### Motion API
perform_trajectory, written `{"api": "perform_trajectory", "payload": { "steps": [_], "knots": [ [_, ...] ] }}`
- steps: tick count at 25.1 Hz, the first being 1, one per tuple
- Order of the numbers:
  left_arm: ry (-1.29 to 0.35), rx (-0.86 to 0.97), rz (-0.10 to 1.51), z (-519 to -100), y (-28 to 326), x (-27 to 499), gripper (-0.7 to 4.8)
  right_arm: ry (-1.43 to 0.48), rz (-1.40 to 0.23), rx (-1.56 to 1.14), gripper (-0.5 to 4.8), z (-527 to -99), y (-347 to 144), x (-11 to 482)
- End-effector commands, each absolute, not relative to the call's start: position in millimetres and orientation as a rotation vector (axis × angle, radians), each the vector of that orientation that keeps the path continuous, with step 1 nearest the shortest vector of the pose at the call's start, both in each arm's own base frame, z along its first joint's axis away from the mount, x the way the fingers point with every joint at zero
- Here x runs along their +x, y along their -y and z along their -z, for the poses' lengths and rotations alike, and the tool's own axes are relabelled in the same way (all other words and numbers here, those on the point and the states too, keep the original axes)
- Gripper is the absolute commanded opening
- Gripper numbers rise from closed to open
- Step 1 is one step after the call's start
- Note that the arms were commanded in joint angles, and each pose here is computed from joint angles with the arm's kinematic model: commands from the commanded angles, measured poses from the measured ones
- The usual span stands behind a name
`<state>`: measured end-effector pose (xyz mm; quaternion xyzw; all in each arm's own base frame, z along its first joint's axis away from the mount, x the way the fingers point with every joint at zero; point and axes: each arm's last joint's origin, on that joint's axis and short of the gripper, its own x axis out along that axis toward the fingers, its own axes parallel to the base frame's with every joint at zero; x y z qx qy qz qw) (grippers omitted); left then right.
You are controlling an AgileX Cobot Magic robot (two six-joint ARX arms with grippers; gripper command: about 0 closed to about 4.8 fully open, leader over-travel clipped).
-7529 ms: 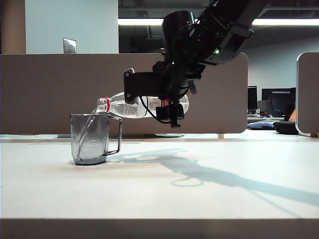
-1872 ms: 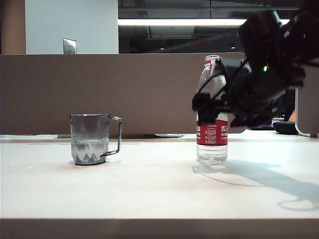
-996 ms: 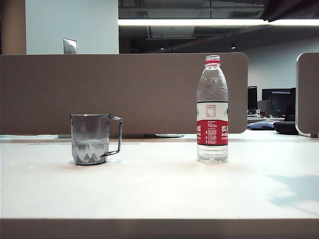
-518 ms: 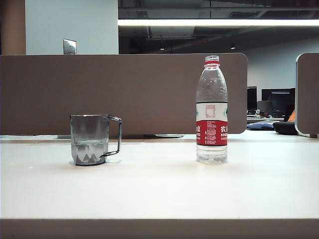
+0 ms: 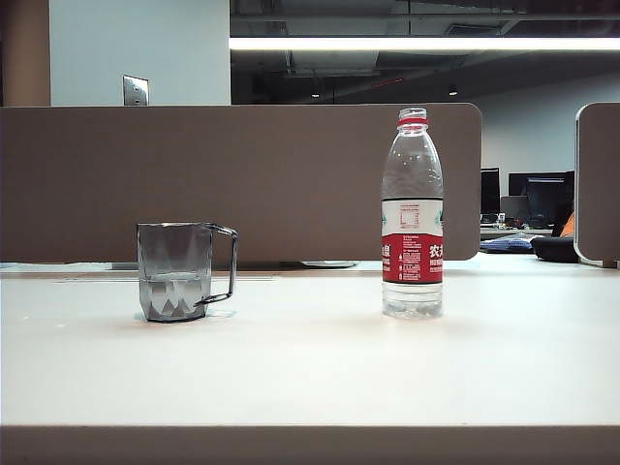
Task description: Pick up the mineral water bottle on the table and pour water into the mug until it's half full.
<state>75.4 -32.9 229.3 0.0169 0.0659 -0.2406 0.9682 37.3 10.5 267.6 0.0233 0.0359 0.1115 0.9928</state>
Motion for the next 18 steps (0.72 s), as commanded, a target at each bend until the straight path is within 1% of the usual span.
{"api": "perform_trajectory", "payload": {
  "steps": [1,2,3,5,9,12,14,18],
  "knots": [
    [-0.047,0.006,0.474,-219.8,33.1,77.1,-0.05,-0.006,-0.211,0.045,0.28,-255.7,-16.2,51.0],
    [-0.022,-0.018,0.443,-214.5,32.7,78.6,-0.05,0.007,-0.213,0.050,-0.06,-243.8,-20.0,59.5],
    [-0.025,-0.040,0.433,-208.6,33.2,80.7,-0.05,0.012,-0.204,0.054,-0.05,-228.9,-23.7,68.2],
    [-0.029,-0.038,0.432,-198.9,34.5,84.0,-0.05,0.008,-0.159,0.060,-0.05,-215.1,-25.1,74.9],
    [-0.031,-0.037,0.431,-175.0,36.9,90.7,-0.05,-0.014,-0.121,0.051,-0.05,-186.4,-28.5,85.1],
    [-0.064,-0.030,0.430,-160.3,37.8,92.9,-0.05,-0.042,-0.129,0.036,-0.05,-168.9,-30.6,89.3],
    [-0.084,0.013,0.430,-157.7,37.5,92.8,-0.05,-0.058,-0.143,0.031,-0.05,-158.1,-32.1,91.3],
    [-0.059,0.021,0.421,-159.8,36.5,93.2,-0.05,-0.073,-0.182,-0.072,-0.05,-156.1,-32.9,91.0]
  ]
}}
